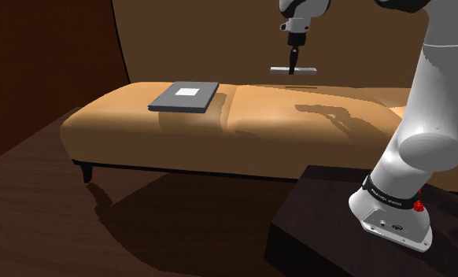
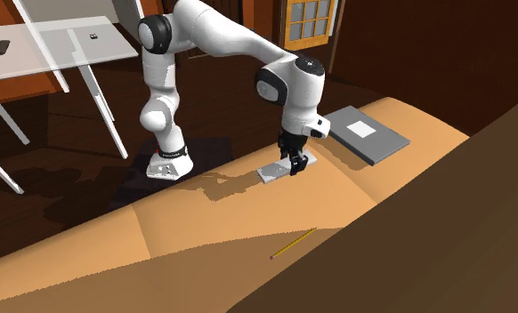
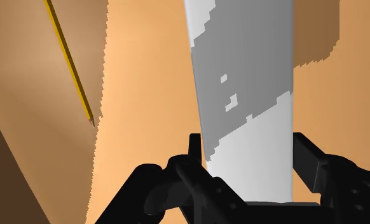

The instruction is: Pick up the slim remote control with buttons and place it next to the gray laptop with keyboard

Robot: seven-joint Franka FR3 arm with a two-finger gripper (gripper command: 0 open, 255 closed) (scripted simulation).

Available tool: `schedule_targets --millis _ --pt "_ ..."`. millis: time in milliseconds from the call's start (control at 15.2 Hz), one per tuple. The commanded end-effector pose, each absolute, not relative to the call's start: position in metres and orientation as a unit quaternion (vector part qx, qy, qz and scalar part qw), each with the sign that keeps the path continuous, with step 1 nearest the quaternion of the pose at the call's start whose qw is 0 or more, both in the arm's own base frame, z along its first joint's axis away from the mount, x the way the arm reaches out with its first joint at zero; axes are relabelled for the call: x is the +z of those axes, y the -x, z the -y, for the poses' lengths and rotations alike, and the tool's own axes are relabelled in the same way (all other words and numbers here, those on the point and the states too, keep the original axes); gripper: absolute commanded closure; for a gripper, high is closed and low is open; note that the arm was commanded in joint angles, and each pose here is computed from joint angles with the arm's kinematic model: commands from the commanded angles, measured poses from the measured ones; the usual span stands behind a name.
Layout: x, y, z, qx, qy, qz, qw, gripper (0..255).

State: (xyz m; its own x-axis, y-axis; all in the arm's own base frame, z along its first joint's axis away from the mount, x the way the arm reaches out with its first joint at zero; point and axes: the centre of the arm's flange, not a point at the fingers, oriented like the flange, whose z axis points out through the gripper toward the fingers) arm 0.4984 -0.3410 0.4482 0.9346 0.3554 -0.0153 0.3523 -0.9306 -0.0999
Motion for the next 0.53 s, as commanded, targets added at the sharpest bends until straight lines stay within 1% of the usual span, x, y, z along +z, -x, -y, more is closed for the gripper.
schedule_targets --millis 0,462 --pt "0.450 -0.521 0.323 0.016 0.982 0.180 0.048 255" --pt "0.450 -0.598 0.272 0.016 0.982 0.180 0.048 255"
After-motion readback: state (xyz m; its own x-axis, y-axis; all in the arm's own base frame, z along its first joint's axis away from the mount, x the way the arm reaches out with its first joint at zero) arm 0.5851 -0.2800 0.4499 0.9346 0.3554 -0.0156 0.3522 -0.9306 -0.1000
